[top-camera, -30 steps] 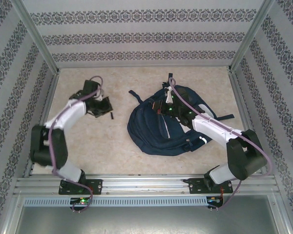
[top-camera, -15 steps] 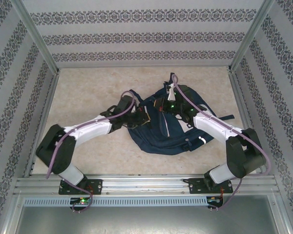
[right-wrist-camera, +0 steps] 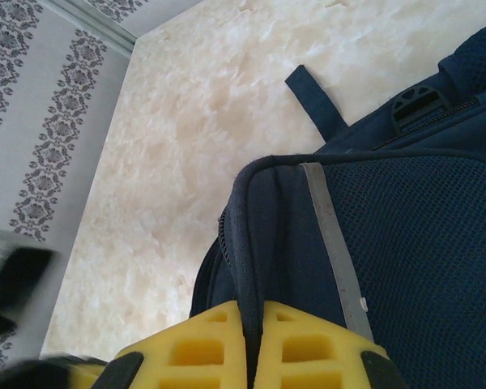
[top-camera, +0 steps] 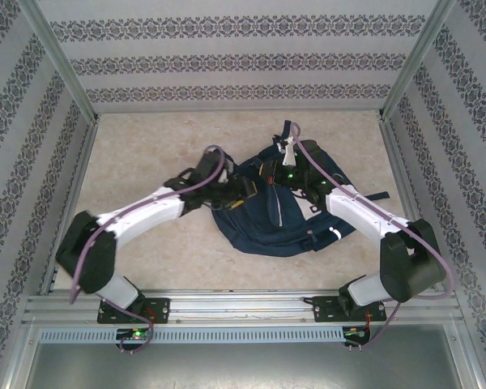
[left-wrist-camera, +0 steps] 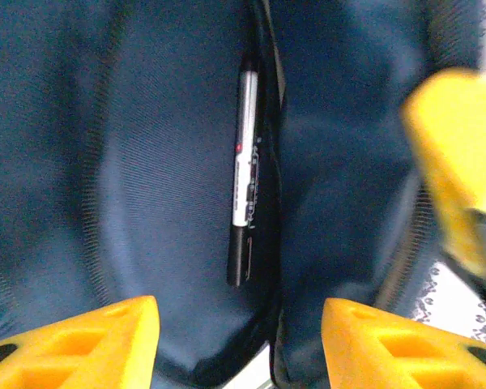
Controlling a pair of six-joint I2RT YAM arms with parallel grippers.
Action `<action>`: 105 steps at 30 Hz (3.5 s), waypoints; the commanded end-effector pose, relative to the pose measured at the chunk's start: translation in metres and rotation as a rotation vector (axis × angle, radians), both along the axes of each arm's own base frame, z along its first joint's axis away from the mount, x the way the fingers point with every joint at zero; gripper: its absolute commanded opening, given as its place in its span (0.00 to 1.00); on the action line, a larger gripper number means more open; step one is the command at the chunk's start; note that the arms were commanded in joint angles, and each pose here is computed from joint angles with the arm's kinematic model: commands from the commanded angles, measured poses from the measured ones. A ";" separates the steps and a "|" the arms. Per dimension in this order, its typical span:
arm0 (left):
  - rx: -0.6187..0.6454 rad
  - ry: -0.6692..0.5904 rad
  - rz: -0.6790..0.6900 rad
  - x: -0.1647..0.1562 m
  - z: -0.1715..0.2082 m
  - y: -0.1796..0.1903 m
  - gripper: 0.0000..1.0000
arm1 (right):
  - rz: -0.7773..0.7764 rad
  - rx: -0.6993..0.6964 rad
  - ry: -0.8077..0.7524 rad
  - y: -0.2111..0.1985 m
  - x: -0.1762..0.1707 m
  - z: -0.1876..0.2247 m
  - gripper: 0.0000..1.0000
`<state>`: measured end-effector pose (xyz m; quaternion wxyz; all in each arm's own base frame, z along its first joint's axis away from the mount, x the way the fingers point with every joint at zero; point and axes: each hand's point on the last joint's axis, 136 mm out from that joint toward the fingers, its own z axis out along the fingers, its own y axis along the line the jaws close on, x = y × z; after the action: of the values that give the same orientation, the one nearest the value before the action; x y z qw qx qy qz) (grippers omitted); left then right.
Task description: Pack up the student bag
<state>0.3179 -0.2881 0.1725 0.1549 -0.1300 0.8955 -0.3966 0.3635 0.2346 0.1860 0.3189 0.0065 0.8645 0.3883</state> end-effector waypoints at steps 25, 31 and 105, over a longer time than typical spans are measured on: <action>0.317 0.005 -0.569 0.037 -0.086 0.018 0.66 | -0.507 -0.274 0.308 -0.113 -0.131 -0.071 0.39; 0.360 0.131 -0.522 -0.011 -0.122 0.041 0.61 | -0.505 -0.212 0.324 -0.118 -0.121 -0.102 0.37; 0.587 -1.169 -1.183 -0.035 -0.010 0.056 0.72 | -0.343 -0.458 0.053 -0.114 0.058 -0.026 0.98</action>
<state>0.2743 -0.2202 0.1809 0.3526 0.4891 0.7663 -0.2220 0.4550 0.1740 0.1612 0.3804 0.0533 0.9049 0.1831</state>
